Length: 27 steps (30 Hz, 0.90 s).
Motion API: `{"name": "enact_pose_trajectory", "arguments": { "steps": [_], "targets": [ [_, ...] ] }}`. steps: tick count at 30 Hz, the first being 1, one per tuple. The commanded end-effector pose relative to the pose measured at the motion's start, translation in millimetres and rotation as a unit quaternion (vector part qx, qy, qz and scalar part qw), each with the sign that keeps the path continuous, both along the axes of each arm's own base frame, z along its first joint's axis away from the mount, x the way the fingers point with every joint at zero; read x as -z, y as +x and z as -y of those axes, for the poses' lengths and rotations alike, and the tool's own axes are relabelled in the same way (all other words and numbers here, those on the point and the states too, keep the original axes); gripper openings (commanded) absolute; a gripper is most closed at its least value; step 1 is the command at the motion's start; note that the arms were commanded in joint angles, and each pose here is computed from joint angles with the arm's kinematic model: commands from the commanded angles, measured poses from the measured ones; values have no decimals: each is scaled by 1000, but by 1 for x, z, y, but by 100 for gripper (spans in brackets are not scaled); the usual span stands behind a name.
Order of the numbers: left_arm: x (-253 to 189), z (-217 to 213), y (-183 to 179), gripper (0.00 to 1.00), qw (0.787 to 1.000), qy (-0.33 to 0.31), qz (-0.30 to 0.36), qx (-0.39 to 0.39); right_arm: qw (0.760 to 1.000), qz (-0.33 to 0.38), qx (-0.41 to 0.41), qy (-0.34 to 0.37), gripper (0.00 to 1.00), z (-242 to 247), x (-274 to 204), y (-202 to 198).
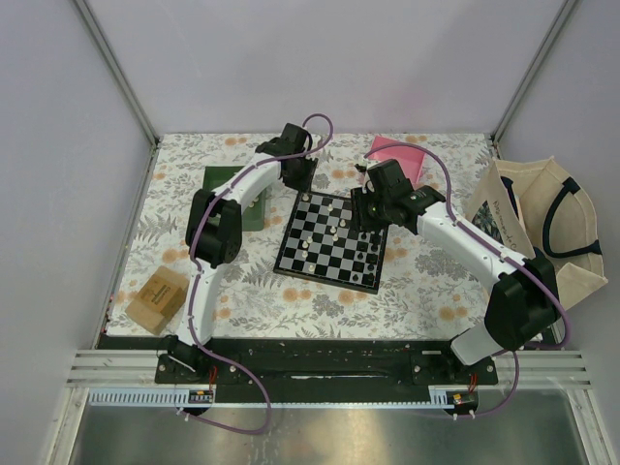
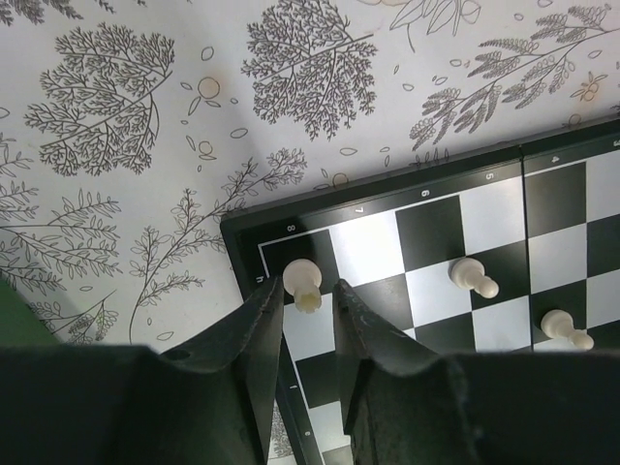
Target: Set up the chess pieces on the board
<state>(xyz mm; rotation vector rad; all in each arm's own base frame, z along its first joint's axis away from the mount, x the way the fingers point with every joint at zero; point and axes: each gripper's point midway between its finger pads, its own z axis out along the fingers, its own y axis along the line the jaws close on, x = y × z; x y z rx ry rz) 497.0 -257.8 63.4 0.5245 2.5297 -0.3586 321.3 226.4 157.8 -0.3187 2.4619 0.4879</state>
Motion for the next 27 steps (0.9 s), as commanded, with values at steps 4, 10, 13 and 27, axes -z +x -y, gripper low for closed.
{"name": "enact_pose_trajectory", "arguments": {
  "steps": [4,10,13,27],
  "targets": [
    [-43,16,16,42,998,-43,52,1,1000,13,3,5,43,0,-3,8],
    [-106,-8,18,59,987,-48,148,-42,1000,13,6,3,44,1,-3,9],
    [-139,-37,18,74,977,-54,190,-81,1000,13,5,5,44,0,-4,10],
    [-145,-201,19,99,923,-52,180,-335,1000,8,4,5,45,-3,-1,12]
  ]
}}
